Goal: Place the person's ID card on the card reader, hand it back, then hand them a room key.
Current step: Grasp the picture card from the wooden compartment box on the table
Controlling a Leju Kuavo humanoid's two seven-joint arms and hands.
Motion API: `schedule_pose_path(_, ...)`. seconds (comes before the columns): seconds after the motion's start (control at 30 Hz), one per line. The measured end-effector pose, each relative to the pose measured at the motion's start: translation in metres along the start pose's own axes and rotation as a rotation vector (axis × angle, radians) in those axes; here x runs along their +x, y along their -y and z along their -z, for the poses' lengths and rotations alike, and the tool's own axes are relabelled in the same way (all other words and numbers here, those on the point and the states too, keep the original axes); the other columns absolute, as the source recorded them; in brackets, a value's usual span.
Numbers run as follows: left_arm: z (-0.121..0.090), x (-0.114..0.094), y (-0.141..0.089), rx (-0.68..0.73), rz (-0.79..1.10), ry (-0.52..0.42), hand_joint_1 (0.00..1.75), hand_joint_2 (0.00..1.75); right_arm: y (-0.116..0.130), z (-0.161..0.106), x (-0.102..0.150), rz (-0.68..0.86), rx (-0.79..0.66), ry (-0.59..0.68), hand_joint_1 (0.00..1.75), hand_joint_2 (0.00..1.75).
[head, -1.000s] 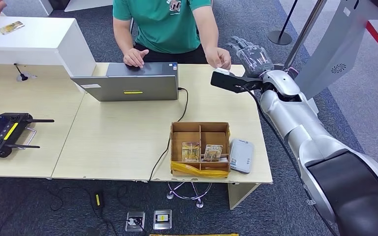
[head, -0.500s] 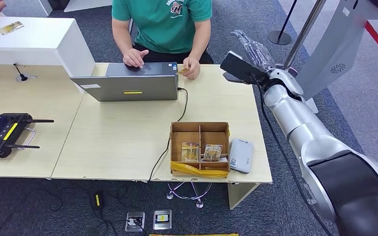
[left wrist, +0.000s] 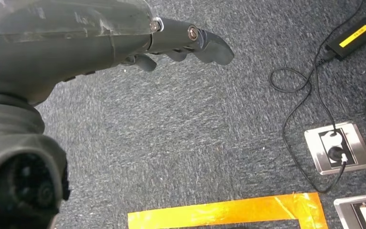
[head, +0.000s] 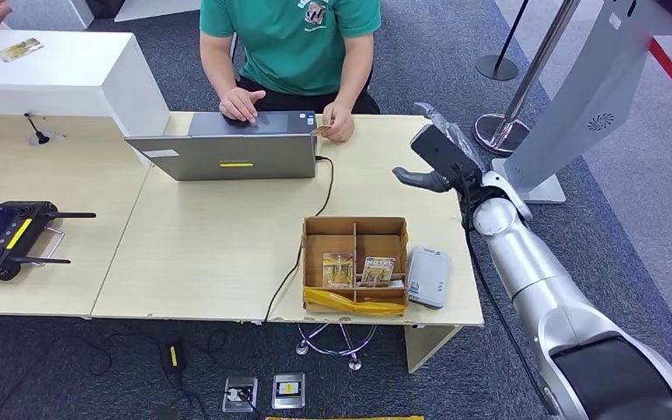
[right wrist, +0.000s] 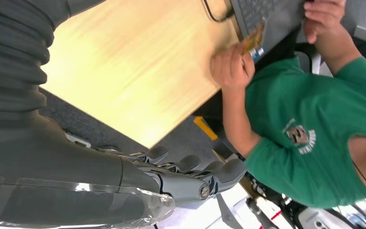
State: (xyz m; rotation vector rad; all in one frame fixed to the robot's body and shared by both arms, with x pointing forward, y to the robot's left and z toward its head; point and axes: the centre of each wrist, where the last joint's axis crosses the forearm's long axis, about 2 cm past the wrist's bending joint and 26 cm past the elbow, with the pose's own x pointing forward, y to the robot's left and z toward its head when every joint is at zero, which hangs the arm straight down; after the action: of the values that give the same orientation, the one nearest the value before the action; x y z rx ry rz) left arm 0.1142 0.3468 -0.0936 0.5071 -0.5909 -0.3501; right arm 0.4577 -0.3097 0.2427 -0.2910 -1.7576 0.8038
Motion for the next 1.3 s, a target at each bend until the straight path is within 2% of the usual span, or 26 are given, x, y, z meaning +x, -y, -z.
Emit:
schedule_pose_path(0.27, 0.0, 0.0, 0.0, 0.006, -0.009, -0.02, 0.0, 0.0, -0.021, -0.027, -0.01, 0.011, 0.059, -0.029, 0.0, 1.75)
schedule_pose_path(0.6, 0.0, 0.002, 0.002, 0.016, -0.031, -0.044, 0.0, 0.0, -0.029, -0.049, -0.007, 0.043, 0.178, -0.023, 0.0, 1.75)
schedule_pose_path(1.07, 0.0, 0.005, 0.002, 0.034, -0.06, -0.062, 0.0, 0.0, -0.012, -0.07, 0.013, 0.049, 0.282, 0.008, 0.0, 1.75)
schedule_pose_path(1.3, 0.002, 0.001, -0.004, 0.035, -0.054, -0.064, 0.0, 0.0, -0.002, -0.083, 0.025, -0.052, 0.311, -0.039, 0.0, 1.75)
